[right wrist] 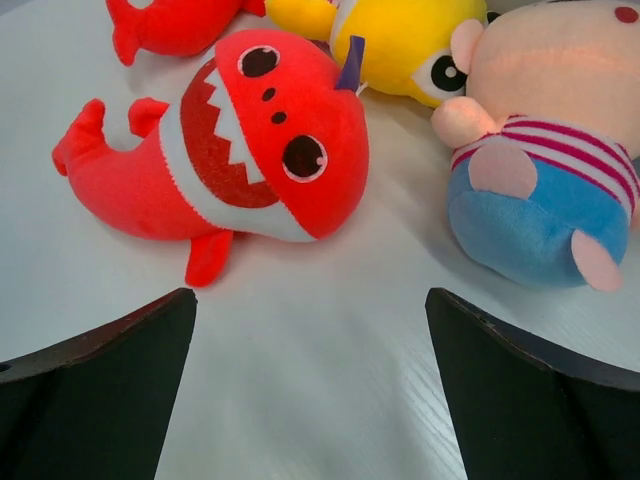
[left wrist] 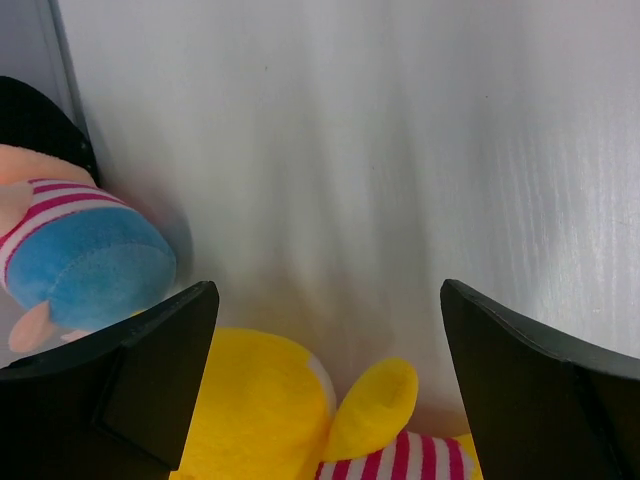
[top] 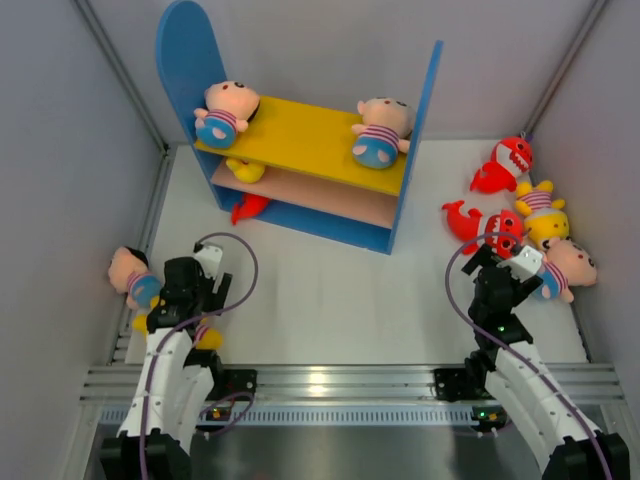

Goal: Place and organize the stuffed toys onto the shelf

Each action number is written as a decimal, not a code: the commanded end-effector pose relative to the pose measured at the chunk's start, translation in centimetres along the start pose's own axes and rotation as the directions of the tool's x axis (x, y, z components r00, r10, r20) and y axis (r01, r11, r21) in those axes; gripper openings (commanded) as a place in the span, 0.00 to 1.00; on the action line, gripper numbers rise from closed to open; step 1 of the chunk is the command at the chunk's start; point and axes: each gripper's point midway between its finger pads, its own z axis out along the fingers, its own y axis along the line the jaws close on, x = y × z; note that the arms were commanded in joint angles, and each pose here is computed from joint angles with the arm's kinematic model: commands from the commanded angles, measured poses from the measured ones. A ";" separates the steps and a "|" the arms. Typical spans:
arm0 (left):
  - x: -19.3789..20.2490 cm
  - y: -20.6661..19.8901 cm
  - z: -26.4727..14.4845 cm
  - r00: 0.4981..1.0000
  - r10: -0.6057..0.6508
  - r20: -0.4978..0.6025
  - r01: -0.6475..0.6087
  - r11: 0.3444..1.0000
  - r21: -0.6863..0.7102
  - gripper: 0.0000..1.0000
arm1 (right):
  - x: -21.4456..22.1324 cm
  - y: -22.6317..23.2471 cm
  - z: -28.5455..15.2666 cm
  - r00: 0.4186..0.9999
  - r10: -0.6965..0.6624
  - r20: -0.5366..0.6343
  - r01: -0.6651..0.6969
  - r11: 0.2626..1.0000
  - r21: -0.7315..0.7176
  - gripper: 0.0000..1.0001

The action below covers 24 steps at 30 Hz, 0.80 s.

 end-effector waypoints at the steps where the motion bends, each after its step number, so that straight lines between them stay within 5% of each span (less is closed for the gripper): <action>1: -2.0 1.6 -0.4 0.994 -0.059 0.090 0.066 0.995 -0.080 0.99 | -1.3 0.8 0.0 0.999 0.033 0.028 -0.033 0.999 -0.008 0.99; 4: -2.7 2.8 -0.6 0.987 -0.106 0.124 0.124 0.982 -0.145 0.99 | -1.2 0.8 0.1 0.999 0.024 0.021 -0.024 1.000 -0.003 0.99; 8: -2.3 3.6 -1.0 0.980 0.193 0.041 -0.185 0.972 -0.144 0.99 | -1.1 0.8 0.3 1.000 0.010 0.007 -0.010 1.000 0.008 0.99; 13: -3.8 9.0 -3.7 0.989 0.128 -0.075 -0.147 0.919 -0.366 0.99 | -1.9 1.3 0.0 1.000 -0.003 -0.018 0.003 1.000 -0.002 0.99; 16: -3.1 8.7 -2.7 0.964 0.139 -0.225 -0.196 0.947 -0.254 0.99 | -3.9 2.4 -0.5 1.000 0.024 -0.005 -0.024 0.999 -0.048 0.99; 20: -5.9 11.7 -2.0 0.972 -0.055 -0.228 0.008 0.979 -0.204 0.99 | -6.2 4.7 -1.2 0.999 0.044 0.022 -0.040 0.986 -0.164 0.99; 24: -4.0 12.9 -0.8 0.922 -0.206 -0.328 0.178 0.978 -0.113 0.99 | -7.4 5.5 -1.4 0.999 0.034 0.030 -0.028 0.981 -0.192 0.99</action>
